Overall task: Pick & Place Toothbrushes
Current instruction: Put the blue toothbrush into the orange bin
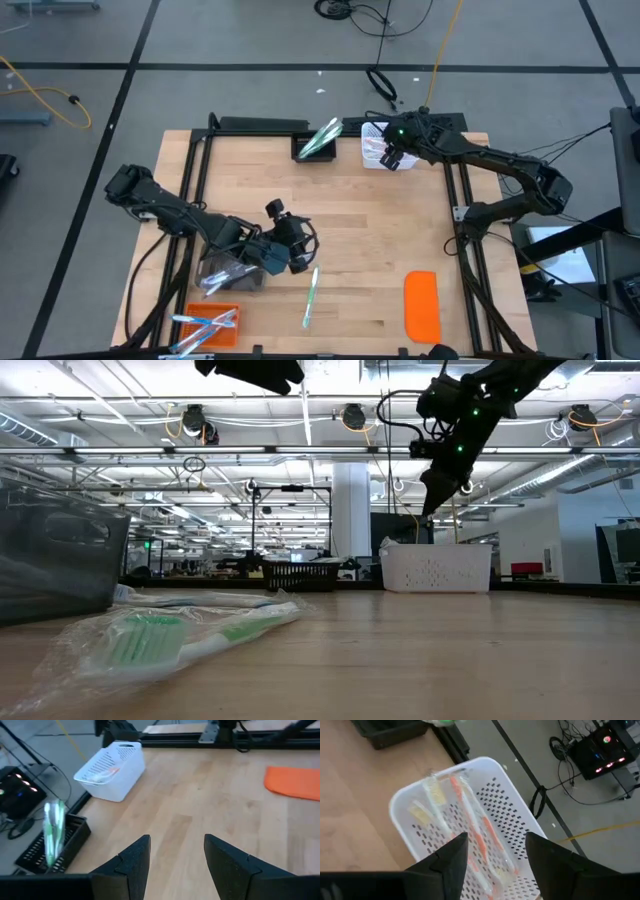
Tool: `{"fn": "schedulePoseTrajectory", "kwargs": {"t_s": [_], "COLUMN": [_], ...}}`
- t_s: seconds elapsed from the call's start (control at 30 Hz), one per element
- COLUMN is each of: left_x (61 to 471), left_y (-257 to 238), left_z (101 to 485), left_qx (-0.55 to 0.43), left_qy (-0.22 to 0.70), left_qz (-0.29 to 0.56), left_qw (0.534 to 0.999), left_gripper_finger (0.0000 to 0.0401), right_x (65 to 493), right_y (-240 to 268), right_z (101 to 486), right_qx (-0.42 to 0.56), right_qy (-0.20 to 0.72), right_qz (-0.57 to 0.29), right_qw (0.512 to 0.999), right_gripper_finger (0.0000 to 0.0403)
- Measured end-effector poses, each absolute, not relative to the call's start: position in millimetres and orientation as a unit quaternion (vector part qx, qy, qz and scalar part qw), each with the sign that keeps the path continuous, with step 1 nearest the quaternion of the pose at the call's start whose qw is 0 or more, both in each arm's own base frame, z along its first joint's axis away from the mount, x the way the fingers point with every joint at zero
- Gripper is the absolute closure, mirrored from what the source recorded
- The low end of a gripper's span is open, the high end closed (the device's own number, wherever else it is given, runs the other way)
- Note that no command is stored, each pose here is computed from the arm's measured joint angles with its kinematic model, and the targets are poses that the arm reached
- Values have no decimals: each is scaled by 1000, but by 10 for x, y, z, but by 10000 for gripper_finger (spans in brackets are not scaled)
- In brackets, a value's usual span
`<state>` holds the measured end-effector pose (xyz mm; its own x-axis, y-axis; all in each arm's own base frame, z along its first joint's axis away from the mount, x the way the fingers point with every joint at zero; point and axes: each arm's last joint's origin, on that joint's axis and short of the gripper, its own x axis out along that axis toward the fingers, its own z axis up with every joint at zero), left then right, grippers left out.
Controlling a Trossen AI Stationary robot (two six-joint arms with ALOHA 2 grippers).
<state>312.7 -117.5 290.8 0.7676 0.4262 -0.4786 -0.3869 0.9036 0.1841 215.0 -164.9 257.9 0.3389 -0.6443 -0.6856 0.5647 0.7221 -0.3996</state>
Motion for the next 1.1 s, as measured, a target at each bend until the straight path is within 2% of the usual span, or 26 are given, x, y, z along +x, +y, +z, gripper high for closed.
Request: {"fn": "schedulePoseTrajectory", "kwargs": {"t_s": [0.33, 1.1], "left_x": [3126, 3127], "left_y": [-1176, -1177], "left_z": [2906, 2907], "left_qx": [38, 38], "left_qy": [266, 266], "left_qz": [212, 212], "left_qw": [940, 940], "left_gripper_finger": [212, 212], "right_x": [2334, 2677], "right_y": [-1320, -254], "right_z": [2712, 2708], "right_qx": [-41, -78], "right_qy": [377, 338], "right_qz": [-258, -59], "right_qw": [888, 936], "right_gripper_finger": [213, 218]}}
